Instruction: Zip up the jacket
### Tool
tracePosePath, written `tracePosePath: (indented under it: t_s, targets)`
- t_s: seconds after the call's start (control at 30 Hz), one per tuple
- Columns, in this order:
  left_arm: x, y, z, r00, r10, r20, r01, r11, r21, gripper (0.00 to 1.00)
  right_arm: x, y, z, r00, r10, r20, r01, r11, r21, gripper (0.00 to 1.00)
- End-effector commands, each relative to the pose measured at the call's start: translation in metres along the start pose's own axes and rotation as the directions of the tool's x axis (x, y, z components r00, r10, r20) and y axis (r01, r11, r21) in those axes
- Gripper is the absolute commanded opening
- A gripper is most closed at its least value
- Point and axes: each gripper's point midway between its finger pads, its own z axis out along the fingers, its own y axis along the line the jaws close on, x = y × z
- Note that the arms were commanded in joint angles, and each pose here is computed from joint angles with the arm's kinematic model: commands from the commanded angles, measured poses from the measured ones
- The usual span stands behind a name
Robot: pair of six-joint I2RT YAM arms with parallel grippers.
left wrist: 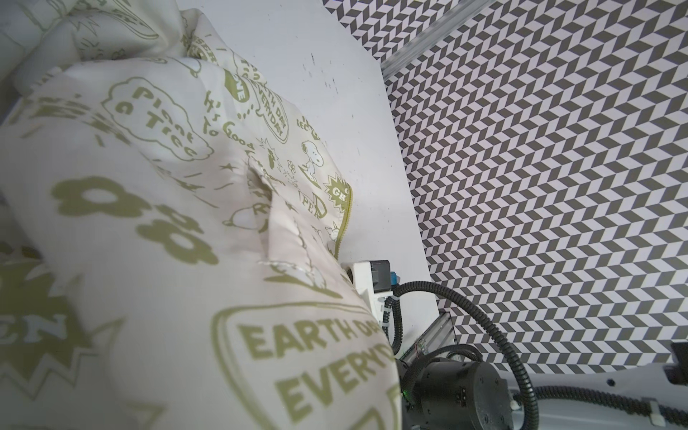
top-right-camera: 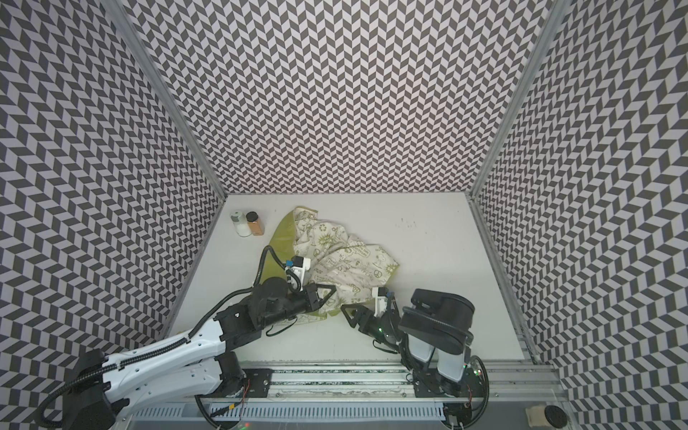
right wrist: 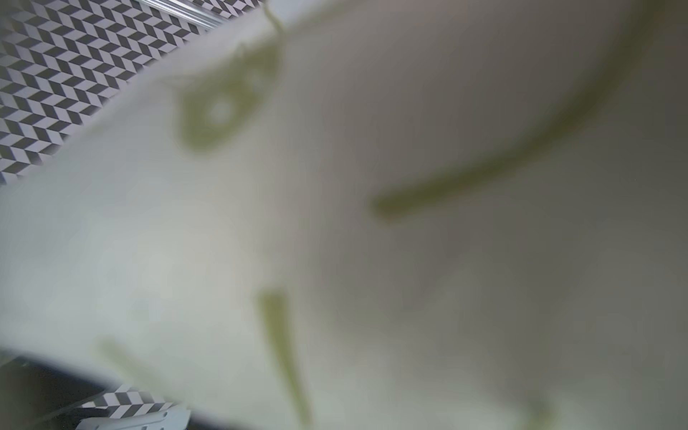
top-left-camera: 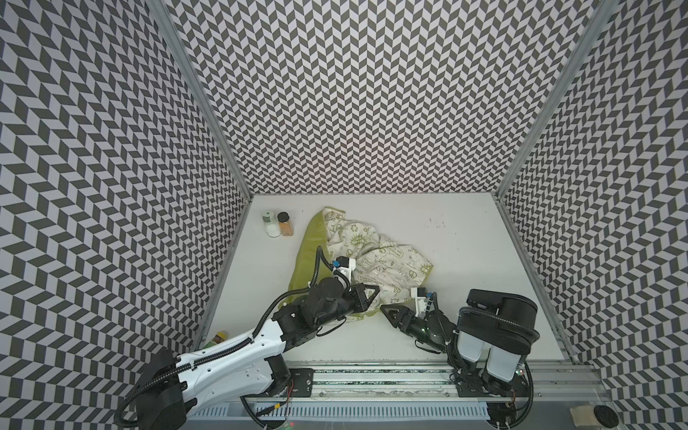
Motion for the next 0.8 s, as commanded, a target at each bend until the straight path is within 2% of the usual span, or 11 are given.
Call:
tracePosePath:
  t_s: [0.0,0.4,0.5,0.6,0.77]
  targets:
    - [-0.004,0.000,-0.006,1.000,-0.022,0.006,0.022,1.000,0.015,0.00,-0.029,0.086,-0.013,0.992,0.058,0.114,-0.014,0.937,-0.349,0.77]
    - [-0.001,0.017,-0.008,0.999,-0.047,-0.015,0.047,0.999,-0.008,0.00,-0.048,0.104,-0.024,0.975,0.005,0.222,0.081,0.923,-0.376,0.72]
    - [0.001,0.019,-0.008,0.998,-0.052,-0.019,0.052,0.999,-0.004,0.00,-0.050,0.102,-0.021,0.974,-0.008,0.225,0.090,0.930,-0.357,0.67]
    - [0.002,0.025,-0.007,0.998,-0.050,-0.025,0.049,0.998,-0.025,0.00,-0.050,0.107,-0.023,0.974,-0.013,0.226,0.100,0.921,-0.378,0.58]
    - [0.007,0.037,-0.007,0.998,-0.048,-0.041,0.046,0.997,-0.055,0.00,-0.053,0.109,-0.025,0.969,-0.054,0.241,0.136,0.931,-0.338,0.30]
